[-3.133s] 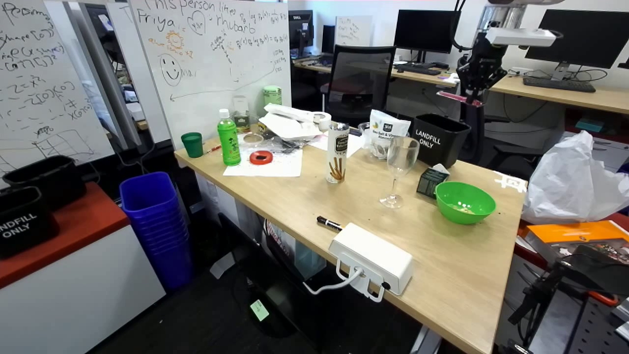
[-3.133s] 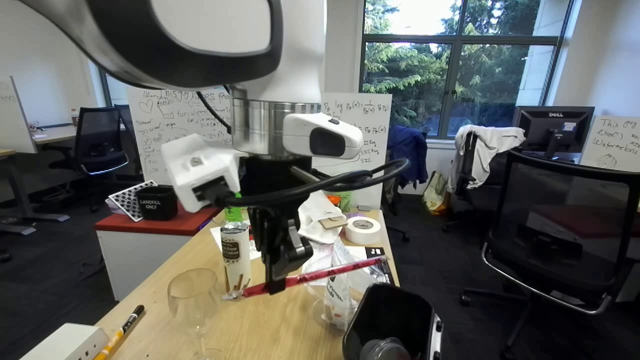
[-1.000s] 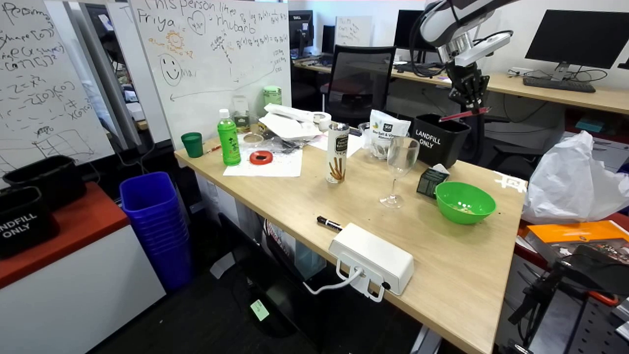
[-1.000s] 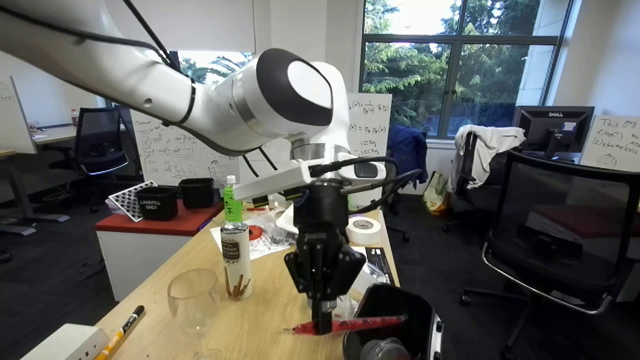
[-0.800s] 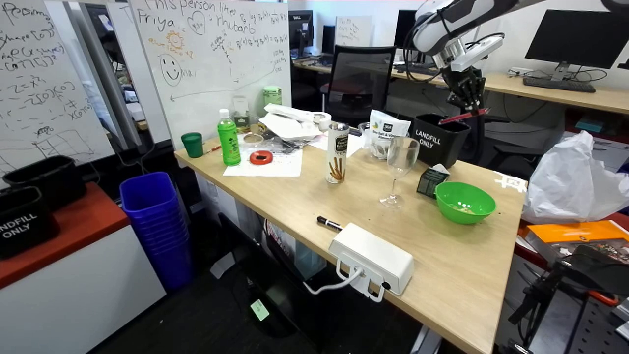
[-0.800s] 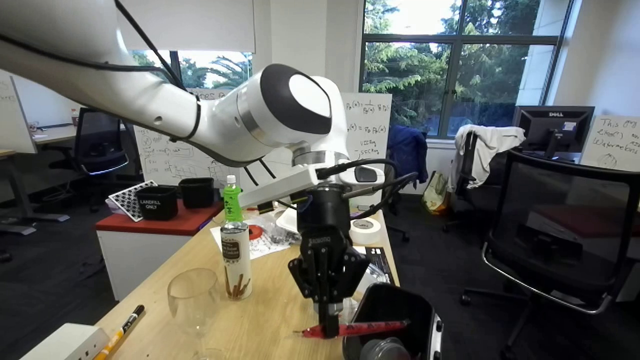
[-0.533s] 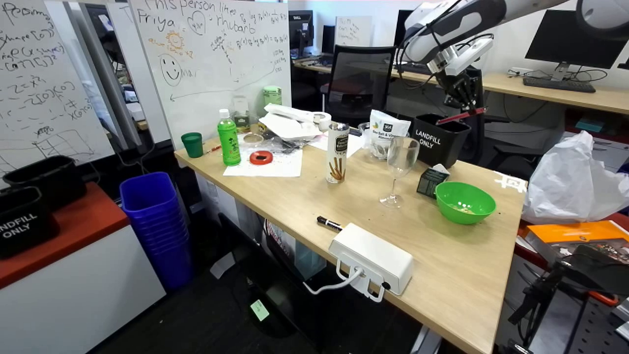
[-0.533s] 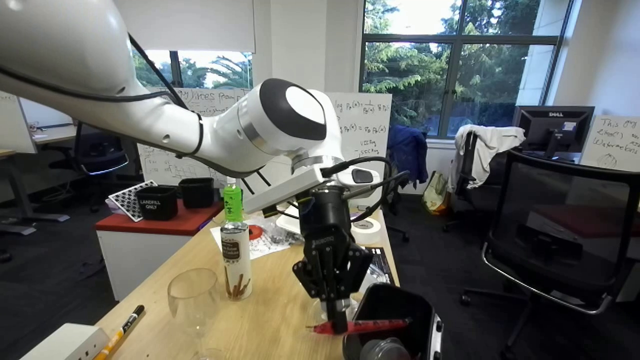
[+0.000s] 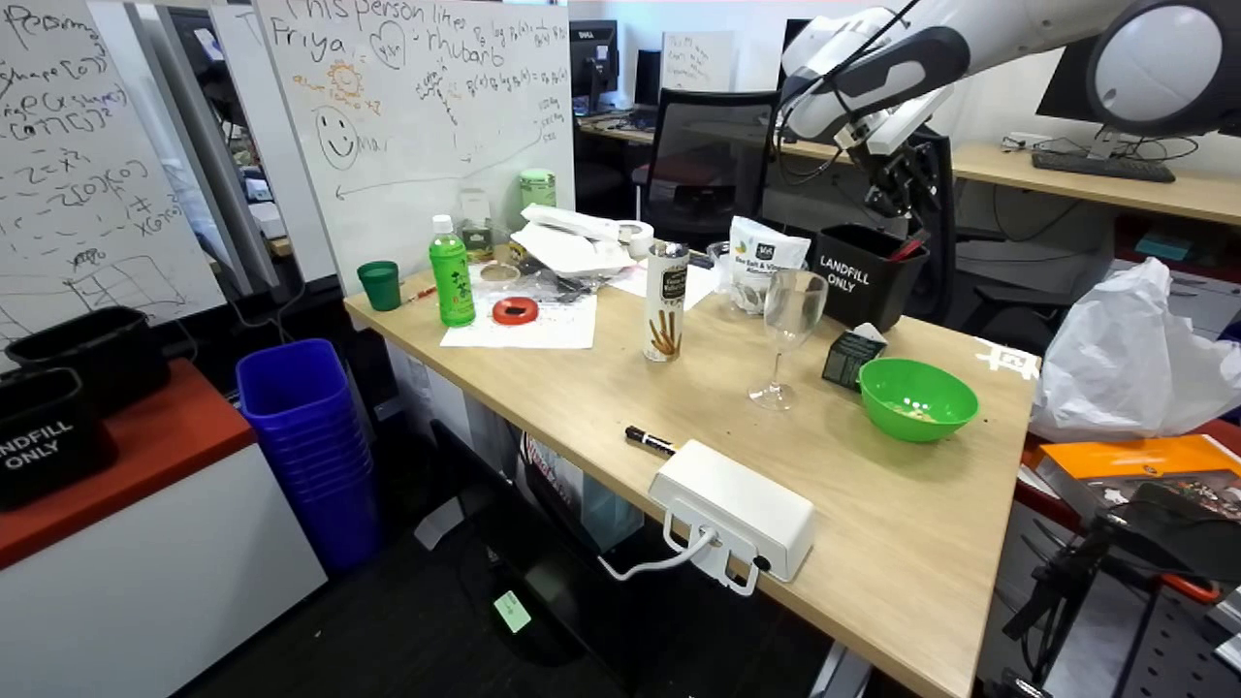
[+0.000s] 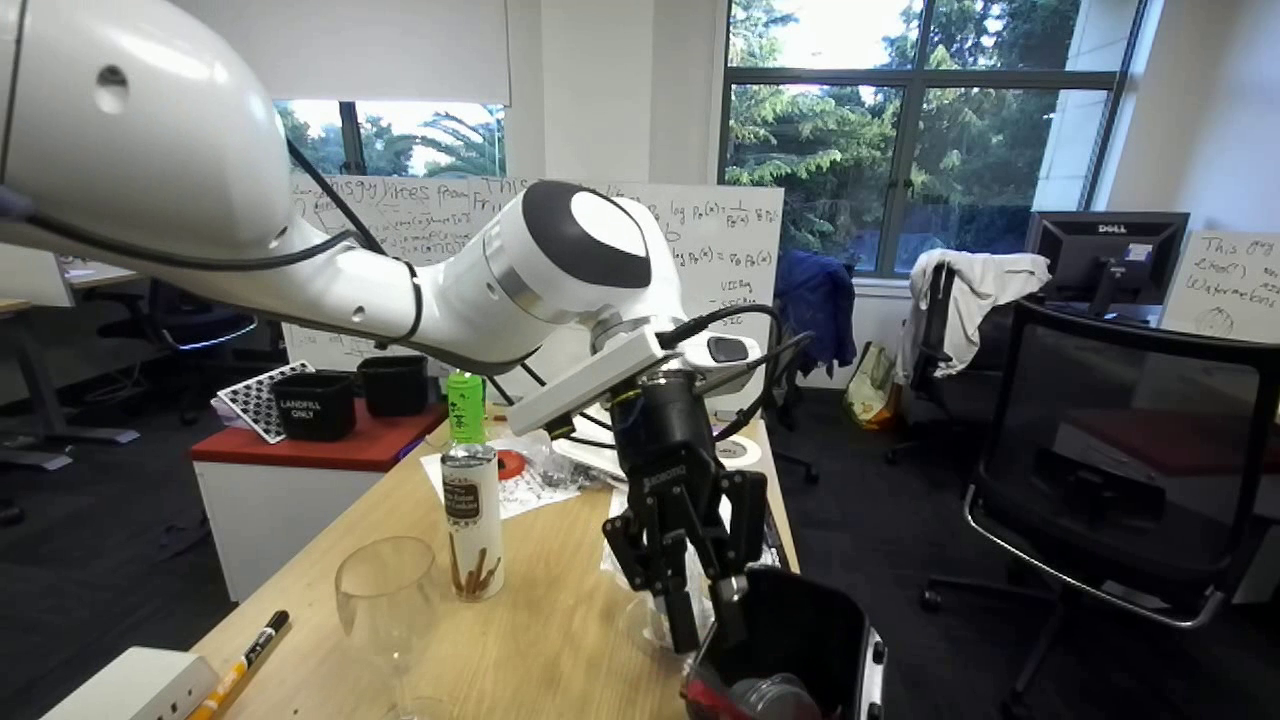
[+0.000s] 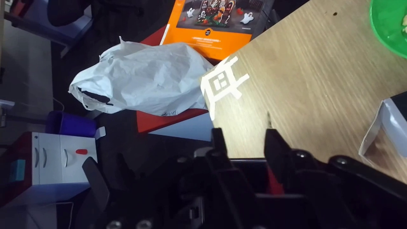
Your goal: Put the pencil in the bin
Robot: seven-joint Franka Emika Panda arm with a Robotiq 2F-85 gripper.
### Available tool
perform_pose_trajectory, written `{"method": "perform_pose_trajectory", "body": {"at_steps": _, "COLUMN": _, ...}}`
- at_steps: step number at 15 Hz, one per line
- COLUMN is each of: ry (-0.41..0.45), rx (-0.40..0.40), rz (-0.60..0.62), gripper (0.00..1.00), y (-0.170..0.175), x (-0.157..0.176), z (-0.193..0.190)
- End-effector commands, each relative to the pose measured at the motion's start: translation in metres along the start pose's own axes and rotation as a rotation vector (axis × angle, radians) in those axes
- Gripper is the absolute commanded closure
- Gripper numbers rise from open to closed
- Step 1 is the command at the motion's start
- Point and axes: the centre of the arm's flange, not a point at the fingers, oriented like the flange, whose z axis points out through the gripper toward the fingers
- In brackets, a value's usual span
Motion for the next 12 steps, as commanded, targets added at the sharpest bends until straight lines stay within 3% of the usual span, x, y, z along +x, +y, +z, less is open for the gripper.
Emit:
{"method": "perform_pose_trajectory", "body": {"at_steps": 1, "ry": -0.004, "rx": -0.02, "rz": -0.002, "gripper": 0.31, "y": 0.007, "x": 0.024, "z": -0.015}}
{"method": "perform_pose_trajectory", "body": {"at_steps": 4, "ry": 0.023, "rx": -0.002, "rz": 0.016, "gripper": 0.09, "y": 0.011, "x": 0.022, "z": -0.021}}
{"method": "perform_pose_trajectory", "body": {"at_steps": 6, "ry": 0.041, "rx": 0.028, "rz": 0.02, "gripper": 0.0, "y": 0.015, "x": 0.013, "z": -0.026}}
{"method": "perform_pose_trajectory", "body": {"at_steps": 12, "ry": 0.052, "rx": 0.193, "rz": -0.011, "gripper": 0.0, "y": 0.019, "x": -0.029, "z": -0.031}}
